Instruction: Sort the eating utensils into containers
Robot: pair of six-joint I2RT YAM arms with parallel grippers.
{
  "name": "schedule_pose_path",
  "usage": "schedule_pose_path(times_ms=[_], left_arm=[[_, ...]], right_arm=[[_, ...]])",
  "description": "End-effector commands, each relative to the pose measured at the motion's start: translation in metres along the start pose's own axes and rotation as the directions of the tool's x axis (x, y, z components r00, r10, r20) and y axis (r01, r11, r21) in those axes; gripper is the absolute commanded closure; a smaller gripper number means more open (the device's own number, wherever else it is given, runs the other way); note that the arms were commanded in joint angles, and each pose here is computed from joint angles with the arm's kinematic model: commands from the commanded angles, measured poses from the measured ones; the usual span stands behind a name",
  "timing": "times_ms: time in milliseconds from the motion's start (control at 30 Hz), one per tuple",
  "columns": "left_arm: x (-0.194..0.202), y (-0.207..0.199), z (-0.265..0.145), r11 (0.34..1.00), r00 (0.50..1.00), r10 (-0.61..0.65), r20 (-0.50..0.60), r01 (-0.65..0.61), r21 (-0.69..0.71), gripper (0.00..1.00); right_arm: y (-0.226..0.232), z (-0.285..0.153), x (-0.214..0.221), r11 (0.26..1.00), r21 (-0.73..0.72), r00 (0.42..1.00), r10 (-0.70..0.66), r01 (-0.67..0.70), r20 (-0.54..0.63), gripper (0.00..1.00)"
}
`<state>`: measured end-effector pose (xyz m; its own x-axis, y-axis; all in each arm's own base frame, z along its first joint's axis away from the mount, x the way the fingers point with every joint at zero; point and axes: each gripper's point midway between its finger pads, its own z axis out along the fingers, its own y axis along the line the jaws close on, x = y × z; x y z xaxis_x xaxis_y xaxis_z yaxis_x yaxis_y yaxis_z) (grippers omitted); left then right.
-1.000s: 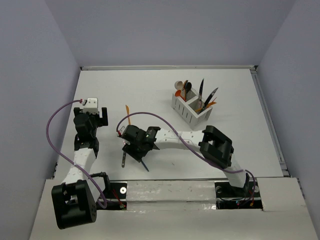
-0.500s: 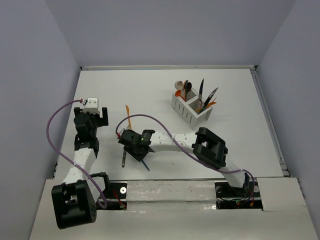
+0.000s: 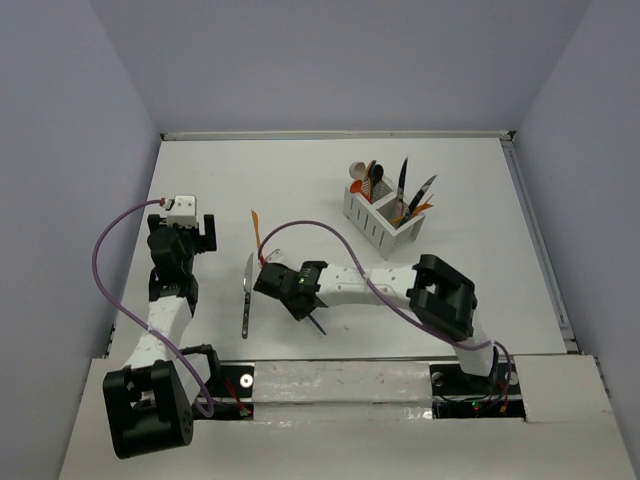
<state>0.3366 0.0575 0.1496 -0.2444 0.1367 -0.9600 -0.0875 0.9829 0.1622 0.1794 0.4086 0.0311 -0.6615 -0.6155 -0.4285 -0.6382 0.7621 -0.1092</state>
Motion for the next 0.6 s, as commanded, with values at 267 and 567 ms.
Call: schedule_pose_path(times_ms=[267,567], left_arm=[[-0.021,0.005,-0.002,1.0,0.997,0.005,0.083,-0.004,-0.014,0.01],[-0.02,0.004,-0.002,1.0,0.996,0.008,0.084,-0.008,-0.008,0.01]], right_arm=[[-0.197,-0.228,-0.151,0.781,-0.29,0.335,0.527,-0.553,0.781,1.0],[-0.347,-0.263,-0.093,0.498,-0.116,-0.046,0.151,-0.86,0.987,1.0]])
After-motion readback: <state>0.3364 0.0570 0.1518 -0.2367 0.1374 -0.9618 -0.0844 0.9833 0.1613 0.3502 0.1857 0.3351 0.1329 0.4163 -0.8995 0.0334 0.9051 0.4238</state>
